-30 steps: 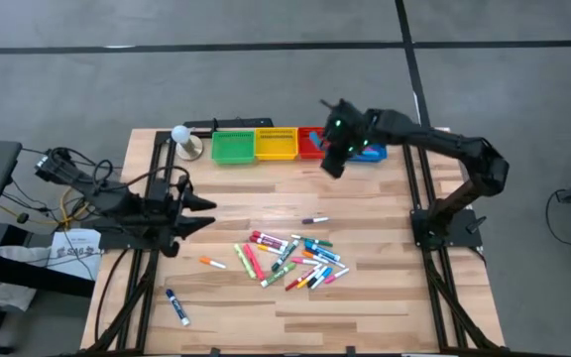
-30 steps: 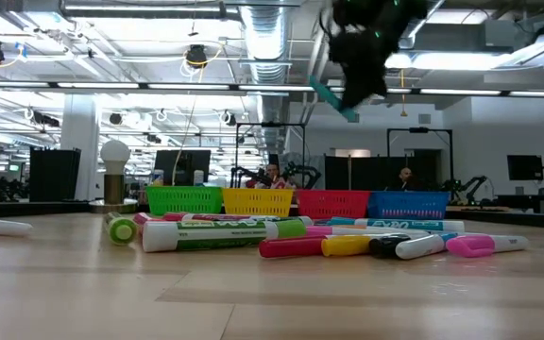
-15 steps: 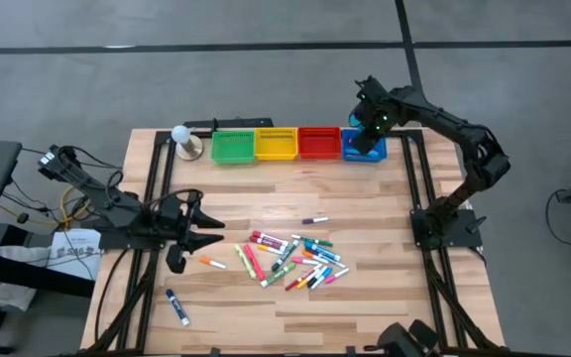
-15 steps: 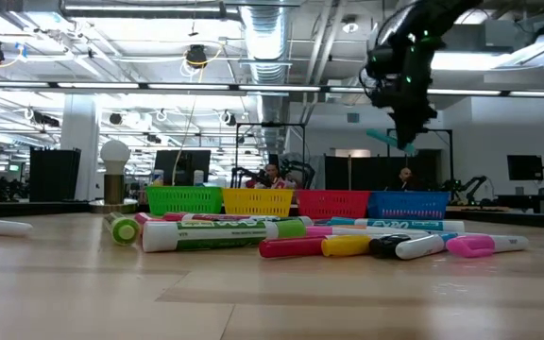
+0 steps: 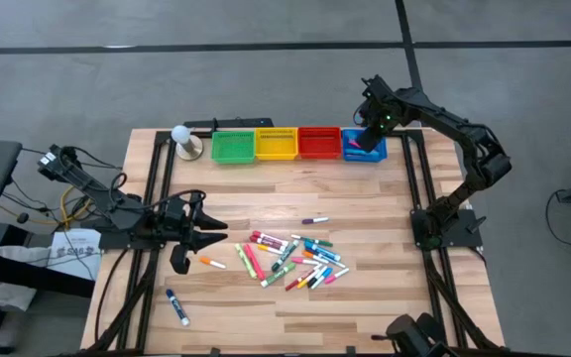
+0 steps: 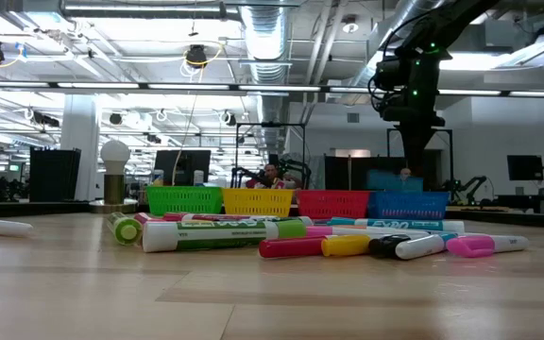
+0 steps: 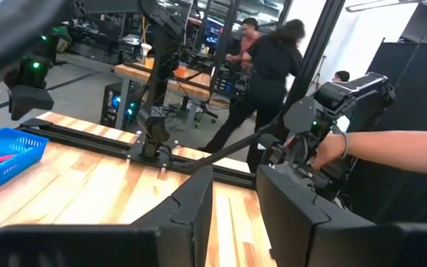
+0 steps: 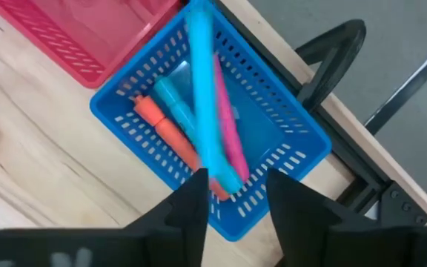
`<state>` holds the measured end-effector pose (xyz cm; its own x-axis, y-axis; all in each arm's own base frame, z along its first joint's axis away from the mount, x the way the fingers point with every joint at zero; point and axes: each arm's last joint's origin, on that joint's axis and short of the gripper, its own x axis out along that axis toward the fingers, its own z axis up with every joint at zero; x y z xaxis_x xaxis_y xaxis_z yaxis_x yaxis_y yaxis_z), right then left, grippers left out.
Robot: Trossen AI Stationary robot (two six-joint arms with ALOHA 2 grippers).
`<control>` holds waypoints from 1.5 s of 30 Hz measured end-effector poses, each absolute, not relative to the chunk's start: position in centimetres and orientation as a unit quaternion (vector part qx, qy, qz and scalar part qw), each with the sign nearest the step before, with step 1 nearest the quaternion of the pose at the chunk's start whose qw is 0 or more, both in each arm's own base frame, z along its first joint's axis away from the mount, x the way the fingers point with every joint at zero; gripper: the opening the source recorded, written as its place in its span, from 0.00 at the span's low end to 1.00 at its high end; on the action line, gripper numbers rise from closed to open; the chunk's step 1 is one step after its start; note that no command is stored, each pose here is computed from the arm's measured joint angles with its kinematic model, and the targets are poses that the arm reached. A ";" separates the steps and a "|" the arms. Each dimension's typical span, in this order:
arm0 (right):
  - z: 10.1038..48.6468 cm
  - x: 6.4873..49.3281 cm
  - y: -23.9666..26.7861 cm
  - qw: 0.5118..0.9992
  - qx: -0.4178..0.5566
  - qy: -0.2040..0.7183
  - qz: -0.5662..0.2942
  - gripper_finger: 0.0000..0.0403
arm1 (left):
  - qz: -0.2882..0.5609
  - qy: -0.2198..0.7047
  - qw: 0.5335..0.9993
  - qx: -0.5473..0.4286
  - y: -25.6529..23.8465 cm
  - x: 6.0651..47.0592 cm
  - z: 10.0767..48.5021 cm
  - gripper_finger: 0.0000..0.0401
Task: Pick & Place Markers
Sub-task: Put the light green highlighter pen into the blue basket
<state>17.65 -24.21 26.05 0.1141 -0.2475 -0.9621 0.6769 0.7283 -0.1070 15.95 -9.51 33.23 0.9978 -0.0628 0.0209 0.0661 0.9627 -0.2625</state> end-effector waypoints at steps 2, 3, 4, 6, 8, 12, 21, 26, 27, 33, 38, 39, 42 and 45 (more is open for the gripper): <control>26.0 17.6 -24.2 0.722 0.182 0.588 -0.315 0.35 | -0.033 -0.006 0.991 -0.133 -9.5 16.0 33.2 0.26; 26.0 17.6 -24.1 0.721 0.183 0.590 -0.314 0.36 | -0.033 -0.006 0.991 -0.133 -9.5 16.0 33.2 0.26; 26.0 17.6 -24.1 0.721 0.183 0.589 -0.315 0.38 | -0.033 -0.006 0.991 -0.133 -9.5 16.0 33.2 0.26; 26.0 17.6 -24.1 0.722 0.183 0.588 -0.314 0.39 | -0.033 -0.007 0.991 -0.133 -9.5 16.0 33.2 0.26; 26.0 17.6 -24.1 0.721 0.186 0.588 -0.316 0.41 | -0.033 -0.007 0.991 -0.133 -9.5 16.0 33.2 0.26; 26.0 17.8 -23.9 0.720 0.194 0.585 -0.319 0.41 | -0.033 -0.007 0.991 -0.133 -9.5 16.0 33.2 0.26; 28.3 19.8 -21.4 0.802 0.263 0.483 -0.232 0.36 | -0.033 -0.007 0.991 -0.127 -9.5 16.0 33.2 0.26; 31.3 21.5 -18.0 0.851 0.251 0.413 -0.204 0.34 | -0.032 -0.005 0.996 -0.086 -9.5 16.0 33.2 0.26; 32.0 21.8 -17.0 0.861 0.244 0.399 -0.201 0.33 | -0.032 -0.003 0.997 -0.076 -9.5 16.0 33.1 0.26; 35.2 22.9 -10.5 0.891 0.212 0.344 -0.209 0.33 | -0.022 0.073 0.995 -0.065 -8.9 16.2 31.5 0.26; 36.1 23.7 -4.4 0.896 0.207 0.322 -0.225 0.34 | -0.045 0.163 0.983 -0.070 -7.1 16.8 29.8 0.26; 36.1 23.8 -3.2 0.896 0.212 0.317 -0.228 0.34 | -0.050 0.175 0.981 -0.067 -6.6 17.0 29.6 0.26; 35.6 24.5 0.3 0.890 0.236 0.314 -0.232 0.33 | -0.079 0.216 0.971 -0.058 -5.2 17.4 28.9 0.26; 34.4 25.5 3.8 0.883 0.248 0.321 -0.235 0.33 | -0.109 0.256 0.958 -0.065 -3.5 17.9 28.2 0.26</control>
